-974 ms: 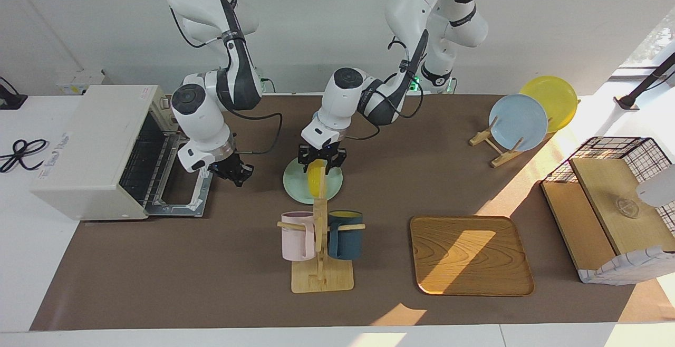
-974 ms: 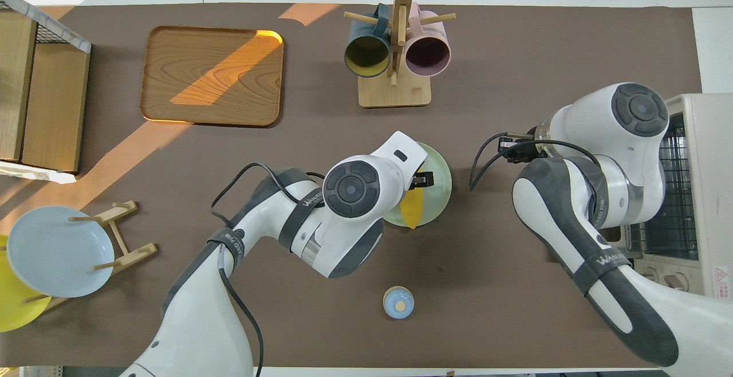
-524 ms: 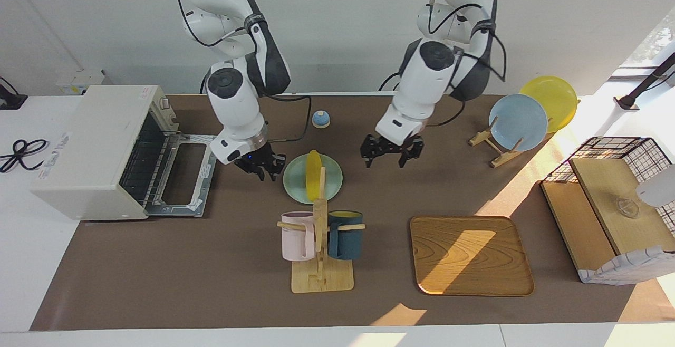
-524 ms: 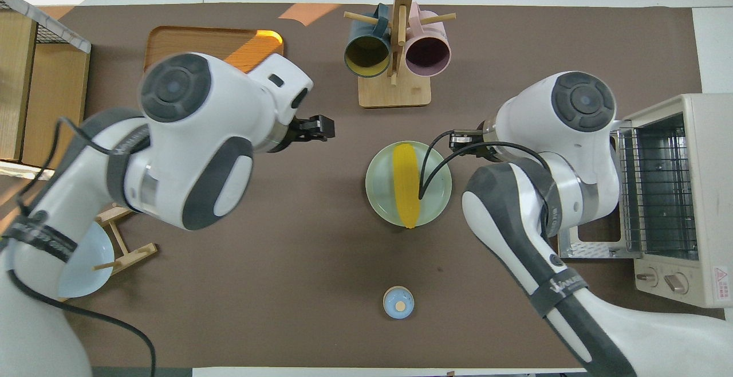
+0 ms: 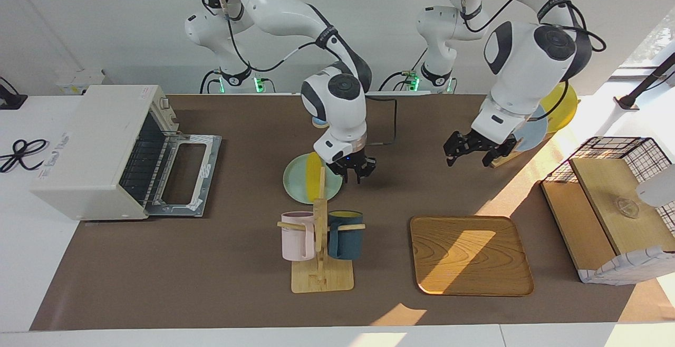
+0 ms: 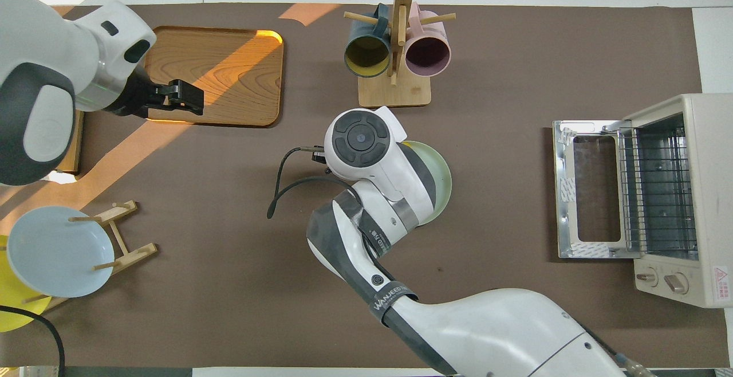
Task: Put corn in oven
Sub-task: 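Carry the corn with the right gripper toward the open oven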
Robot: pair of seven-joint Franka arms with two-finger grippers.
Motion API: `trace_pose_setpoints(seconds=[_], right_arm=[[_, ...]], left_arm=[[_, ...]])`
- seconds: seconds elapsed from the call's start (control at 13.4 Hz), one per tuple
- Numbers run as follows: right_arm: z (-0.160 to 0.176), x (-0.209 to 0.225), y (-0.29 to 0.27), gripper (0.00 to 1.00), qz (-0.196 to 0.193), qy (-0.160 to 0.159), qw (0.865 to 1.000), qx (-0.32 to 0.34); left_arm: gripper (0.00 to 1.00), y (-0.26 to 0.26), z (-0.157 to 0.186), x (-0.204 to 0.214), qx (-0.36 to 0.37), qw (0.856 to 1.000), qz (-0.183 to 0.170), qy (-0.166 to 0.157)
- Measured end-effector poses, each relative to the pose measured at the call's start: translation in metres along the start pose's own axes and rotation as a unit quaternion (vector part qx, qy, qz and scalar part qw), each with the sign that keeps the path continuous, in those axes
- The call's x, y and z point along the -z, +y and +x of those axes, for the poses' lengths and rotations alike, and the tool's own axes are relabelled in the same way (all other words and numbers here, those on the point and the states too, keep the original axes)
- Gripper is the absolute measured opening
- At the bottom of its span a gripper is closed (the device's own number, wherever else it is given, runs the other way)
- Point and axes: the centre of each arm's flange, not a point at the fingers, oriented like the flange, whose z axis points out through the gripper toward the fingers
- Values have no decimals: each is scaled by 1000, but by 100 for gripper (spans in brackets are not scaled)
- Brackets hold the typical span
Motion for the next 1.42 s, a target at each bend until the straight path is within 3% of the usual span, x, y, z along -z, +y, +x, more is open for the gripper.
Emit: trace_pose_setpoints(seconds=[0.07,0.3,0.67,0.82,0.97,1.2,1.27,1.42], right_arm=[[-1,-10,2,45,-3,-2,1000,0],[-3,-19,13,48,-23,-4,1000,6],[-9,-10,20,48,-58,-16,998,17],[-13,-18,25,48,-60,-17,998,18],[-18,-32,31,44,-54,-11,998,20],[-20,-25,39,8,-84,-8,996,38],[-17,-12,40,3,-108,-12,993,48],[-2,22,46,3,-149,-31,985,77]], left_arm=[[100,-10,-5,13,1,1000,3,-4],[100,-23,-30,46,-4,1000,20,-21],[100,-23,-59,34,-10,998,27,-52],[100,-20,-59,33,-16,999,26,-43],[100,-19,-57,37,-20,999,25,-32],[100,-18,-55,48,-22,999,24,-24],[100,-18,-55,49,-23,999,24,-23],[100,-18,-55,49,-23,999,24,-23]])
